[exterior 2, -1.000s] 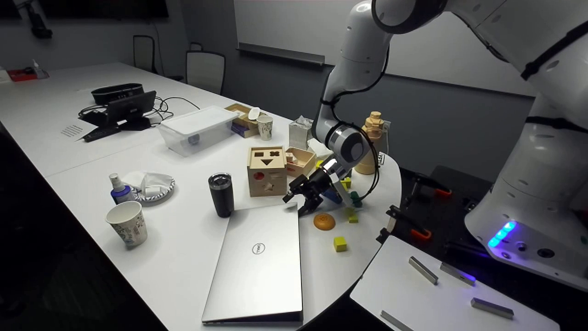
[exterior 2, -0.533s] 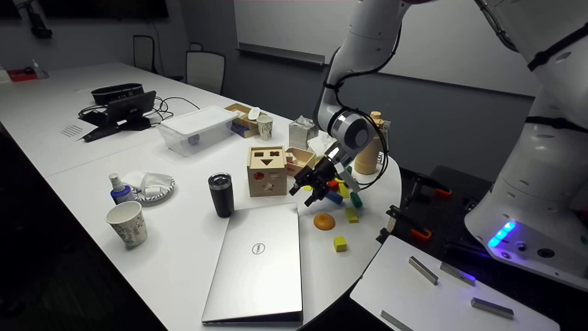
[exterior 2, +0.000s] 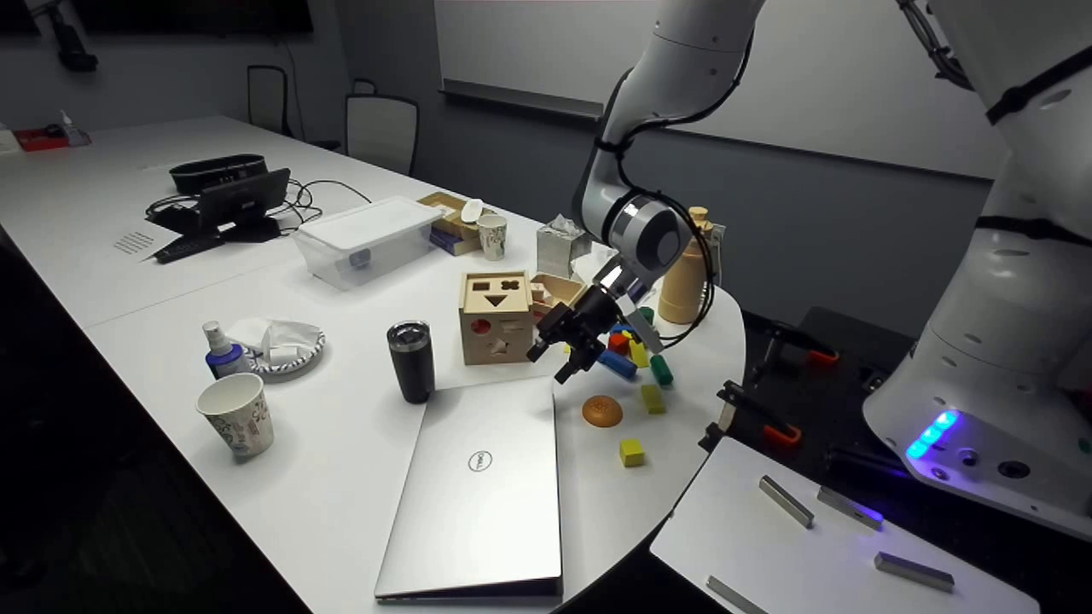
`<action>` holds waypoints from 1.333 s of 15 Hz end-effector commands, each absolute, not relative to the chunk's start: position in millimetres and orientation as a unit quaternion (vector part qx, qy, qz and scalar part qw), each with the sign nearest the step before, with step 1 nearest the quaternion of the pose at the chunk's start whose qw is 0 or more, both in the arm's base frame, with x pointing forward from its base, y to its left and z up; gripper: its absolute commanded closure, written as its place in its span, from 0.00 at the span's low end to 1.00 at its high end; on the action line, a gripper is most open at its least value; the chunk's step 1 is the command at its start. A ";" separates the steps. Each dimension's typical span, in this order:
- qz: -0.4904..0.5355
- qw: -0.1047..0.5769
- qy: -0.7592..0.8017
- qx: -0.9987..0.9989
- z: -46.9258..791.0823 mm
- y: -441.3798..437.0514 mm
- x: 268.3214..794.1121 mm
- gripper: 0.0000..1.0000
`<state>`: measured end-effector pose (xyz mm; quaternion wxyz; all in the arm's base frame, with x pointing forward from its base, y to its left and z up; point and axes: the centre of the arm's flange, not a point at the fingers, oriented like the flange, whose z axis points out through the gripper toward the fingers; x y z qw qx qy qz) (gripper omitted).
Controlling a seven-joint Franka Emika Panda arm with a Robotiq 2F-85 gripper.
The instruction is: Open the laptop
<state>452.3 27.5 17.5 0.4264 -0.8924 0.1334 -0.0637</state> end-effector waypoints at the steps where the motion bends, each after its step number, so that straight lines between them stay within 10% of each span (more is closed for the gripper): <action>1: -0.046 0.420 0.141 -0.895 24.9 34.3 449.4 0.00; 20: -0.026 0.449 0.119 -0.885 3.9 65.5 466.8 0.00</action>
